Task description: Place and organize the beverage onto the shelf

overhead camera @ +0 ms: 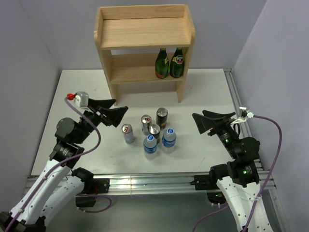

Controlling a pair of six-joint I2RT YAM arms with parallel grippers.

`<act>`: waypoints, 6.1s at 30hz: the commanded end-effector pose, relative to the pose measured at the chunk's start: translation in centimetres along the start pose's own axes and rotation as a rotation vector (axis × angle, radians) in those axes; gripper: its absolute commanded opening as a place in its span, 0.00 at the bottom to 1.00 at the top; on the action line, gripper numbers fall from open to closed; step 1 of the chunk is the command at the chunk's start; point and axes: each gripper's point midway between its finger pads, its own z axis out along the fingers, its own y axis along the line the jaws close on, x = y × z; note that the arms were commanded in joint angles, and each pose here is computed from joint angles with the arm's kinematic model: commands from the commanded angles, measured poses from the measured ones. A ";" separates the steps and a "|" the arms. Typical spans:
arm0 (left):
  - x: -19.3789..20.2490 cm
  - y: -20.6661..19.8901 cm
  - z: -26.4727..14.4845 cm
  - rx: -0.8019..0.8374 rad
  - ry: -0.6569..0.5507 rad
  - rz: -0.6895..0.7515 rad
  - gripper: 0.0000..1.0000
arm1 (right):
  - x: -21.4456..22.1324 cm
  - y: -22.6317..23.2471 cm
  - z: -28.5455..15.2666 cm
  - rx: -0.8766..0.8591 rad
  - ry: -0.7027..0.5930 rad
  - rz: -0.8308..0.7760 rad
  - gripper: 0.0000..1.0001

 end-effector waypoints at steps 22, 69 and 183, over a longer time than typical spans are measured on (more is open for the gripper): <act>13.1 6.2 -3.7 -0.638 0.193 -0.047 0.98 | 12.2 -11.2 -3.6 0.438 0.328 0.077 1.00; 31.9 -7.3 -7.7 -0.327 0.518 0.017 0.99 | 21.1 -7.5 -6.6 0.597 0.402 -0.090 1.00; -24.5 10.1 21.9 -0.668 -0.311 0.380 0.00 | 23.4 -8.0 -6.6 0.541 0.420 -0.128 1.00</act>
